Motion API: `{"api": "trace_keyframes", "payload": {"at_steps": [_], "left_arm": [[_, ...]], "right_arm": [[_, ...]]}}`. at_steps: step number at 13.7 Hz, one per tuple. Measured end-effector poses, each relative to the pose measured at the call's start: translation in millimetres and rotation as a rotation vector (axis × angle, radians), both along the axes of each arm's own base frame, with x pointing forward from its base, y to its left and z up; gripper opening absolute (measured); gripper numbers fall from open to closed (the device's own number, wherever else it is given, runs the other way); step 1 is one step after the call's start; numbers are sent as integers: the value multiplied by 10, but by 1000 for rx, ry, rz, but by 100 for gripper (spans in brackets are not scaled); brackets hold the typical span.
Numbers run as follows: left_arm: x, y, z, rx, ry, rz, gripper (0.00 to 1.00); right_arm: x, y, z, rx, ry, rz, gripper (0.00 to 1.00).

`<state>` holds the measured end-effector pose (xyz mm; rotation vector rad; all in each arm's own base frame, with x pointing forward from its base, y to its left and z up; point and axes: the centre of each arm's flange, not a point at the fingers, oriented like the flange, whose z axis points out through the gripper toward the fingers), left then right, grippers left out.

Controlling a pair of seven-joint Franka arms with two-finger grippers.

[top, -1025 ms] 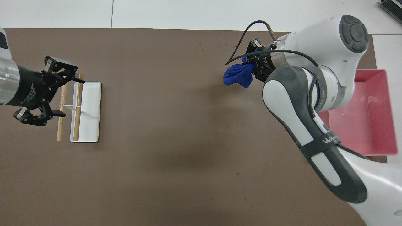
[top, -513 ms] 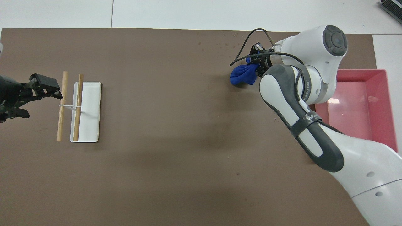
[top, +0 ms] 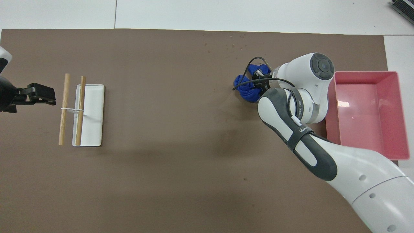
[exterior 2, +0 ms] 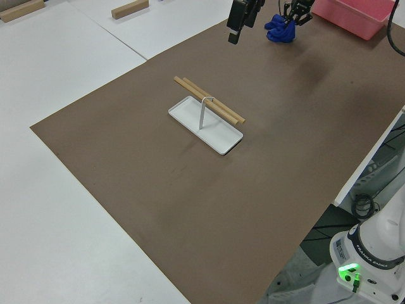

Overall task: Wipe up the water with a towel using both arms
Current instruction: 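Carry the towel with the right gripper while the left gripper withdraws, then lower the towel into the pink bin and open the right gripper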

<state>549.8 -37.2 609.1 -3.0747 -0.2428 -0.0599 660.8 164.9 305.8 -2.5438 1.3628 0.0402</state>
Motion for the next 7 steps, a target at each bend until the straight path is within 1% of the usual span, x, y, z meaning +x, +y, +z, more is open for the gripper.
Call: {"api": "trace_keyframes", "payload": {"at_steps": [3, 5, 7], "left_arm": [[50, 128, -120, -1, 23, 11, 100], [36, 67, -167, 0, 34, -3, 100], [-3, 21, -228, 3, 51, -10, 100]], "right_arm": [[-268, 20, -38, -14, 34, 22, 20], [-460, 2, -44, -24, 50, 58, 20], [-669, -28, -56, -35, 79, 91, 20]]}}
